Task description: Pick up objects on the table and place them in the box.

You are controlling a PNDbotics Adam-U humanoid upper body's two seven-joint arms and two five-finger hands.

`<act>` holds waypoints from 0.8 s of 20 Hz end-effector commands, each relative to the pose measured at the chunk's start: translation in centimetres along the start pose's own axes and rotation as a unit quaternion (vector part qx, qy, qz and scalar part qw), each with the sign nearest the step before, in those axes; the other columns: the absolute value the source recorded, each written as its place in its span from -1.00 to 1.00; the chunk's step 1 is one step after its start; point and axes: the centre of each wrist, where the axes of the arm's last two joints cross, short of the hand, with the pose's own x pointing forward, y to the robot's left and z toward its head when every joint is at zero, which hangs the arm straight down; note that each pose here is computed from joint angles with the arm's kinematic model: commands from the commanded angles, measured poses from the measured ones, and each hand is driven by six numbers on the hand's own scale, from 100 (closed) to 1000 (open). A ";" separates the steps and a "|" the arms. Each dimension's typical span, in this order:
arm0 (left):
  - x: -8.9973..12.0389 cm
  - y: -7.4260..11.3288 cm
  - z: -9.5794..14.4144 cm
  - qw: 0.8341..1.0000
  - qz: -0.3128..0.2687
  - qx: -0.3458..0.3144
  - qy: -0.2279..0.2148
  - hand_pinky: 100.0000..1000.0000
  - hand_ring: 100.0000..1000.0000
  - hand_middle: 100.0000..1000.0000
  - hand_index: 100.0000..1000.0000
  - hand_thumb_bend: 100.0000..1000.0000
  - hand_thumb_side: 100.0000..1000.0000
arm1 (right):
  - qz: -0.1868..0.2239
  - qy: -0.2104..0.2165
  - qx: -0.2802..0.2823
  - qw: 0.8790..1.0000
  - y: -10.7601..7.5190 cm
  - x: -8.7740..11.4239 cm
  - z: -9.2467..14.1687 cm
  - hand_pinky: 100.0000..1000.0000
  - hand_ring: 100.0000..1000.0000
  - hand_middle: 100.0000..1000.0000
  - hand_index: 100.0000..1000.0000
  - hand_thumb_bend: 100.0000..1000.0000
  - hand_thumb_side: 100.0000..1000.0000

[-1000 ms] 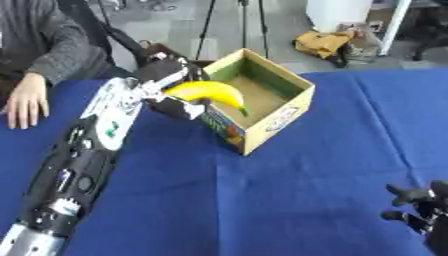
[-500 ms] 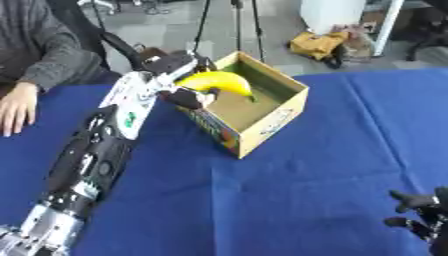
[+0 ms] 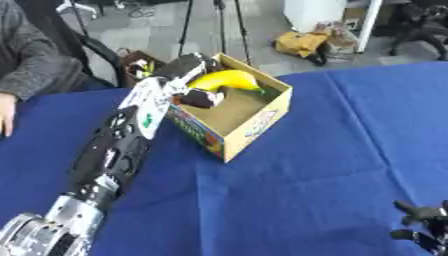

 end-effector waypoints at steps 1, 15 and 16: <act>-1.0 1.9 0.0 0.999 -0.036 0.034 0.013 0.35 0.07 -0.02 0.44 -1.00 -0.51 | 0.016 -0.009 0.010 1.000 -0.2 0.9 -0.2 0.23 0.92 -0.03 0.17 -1.00 0.64; -2.9 -1.7 0.8 0.993 -0.102 -0.041 0.036 0.56 0.44 0.46 0.68 -0.44 0.71 | 0.017 -0.005 0.008 1.000 -0.3 0.7 -0.2 0.23 0.92 -0.03 0.17 -1.00 0.65; -3.0 -1.6 0.9 0.993 -0.102 -0.045 0.030 0.58 0.46 0.48 0.69 -0.38 0.77 | 0.017 -0.005 0.008 1.000 -0.3 0.7 -0.2 0.23 0.92 -0.03 0.17 -1.00 0.65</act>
